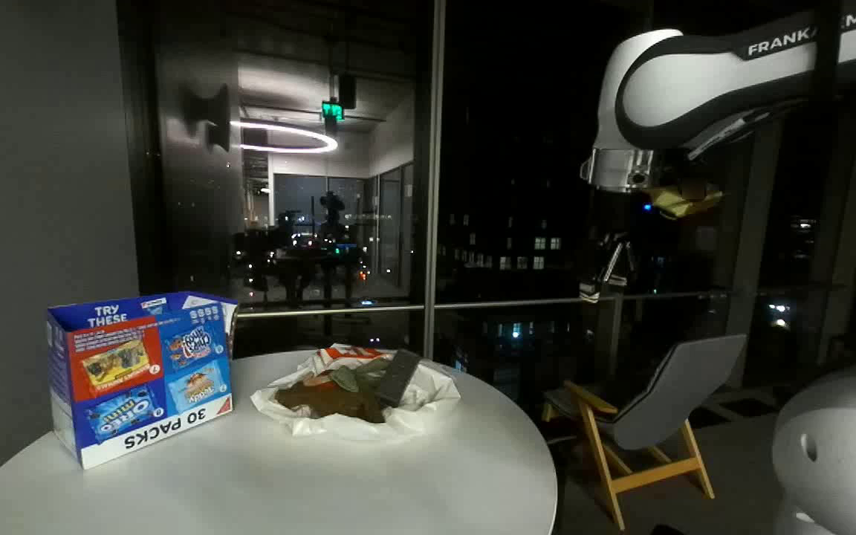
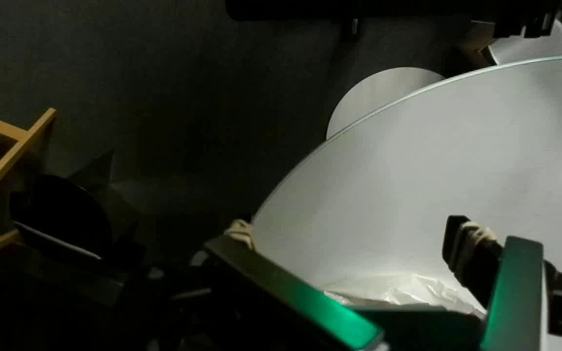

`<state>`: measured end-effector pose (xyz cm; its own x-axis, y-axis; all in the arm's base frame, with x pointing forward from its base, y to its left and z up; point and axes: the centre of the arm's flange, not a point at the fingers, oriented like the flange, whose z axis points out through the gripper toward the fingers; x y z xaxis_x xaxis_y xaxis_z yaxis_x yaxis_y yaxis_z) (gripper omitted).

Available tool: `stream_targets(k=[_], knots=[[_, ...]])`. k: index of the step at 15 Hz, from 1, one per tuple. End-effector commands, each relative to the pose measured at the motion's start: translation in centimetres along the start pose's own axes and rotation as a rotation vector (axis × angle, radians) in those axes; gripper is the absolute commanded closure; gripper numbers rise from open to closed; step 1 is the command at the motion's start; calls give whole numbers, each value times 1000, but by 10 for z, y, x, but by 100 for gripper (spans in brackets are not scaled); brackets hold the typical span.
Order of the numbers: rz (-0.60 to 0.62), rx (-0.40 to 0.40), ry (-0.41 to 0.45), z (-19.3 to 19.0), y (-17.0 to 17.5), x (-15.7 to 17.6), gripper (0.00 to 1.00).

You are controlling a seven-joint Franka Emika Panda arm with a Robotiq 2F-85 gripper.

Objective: Remove the duster and the moose toy from the plastic

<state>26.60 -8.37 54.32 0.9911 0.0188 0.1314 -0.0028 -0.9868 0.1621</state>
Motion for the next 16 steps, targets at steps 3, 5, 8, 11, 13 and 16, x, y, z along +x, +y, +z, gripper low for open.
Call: stream_targets(k=[3,5,8,11,13,16], knots=[[2,-2,11,-5,1,0,0],[2,-2,12,-5,1,0,0],[2,-2,12,-5,1,0,0],[-131,36,26,7,-30,17,0],[-240,72,39,12,-63,31,0],[-332,121,60,17,-121,53,0]])
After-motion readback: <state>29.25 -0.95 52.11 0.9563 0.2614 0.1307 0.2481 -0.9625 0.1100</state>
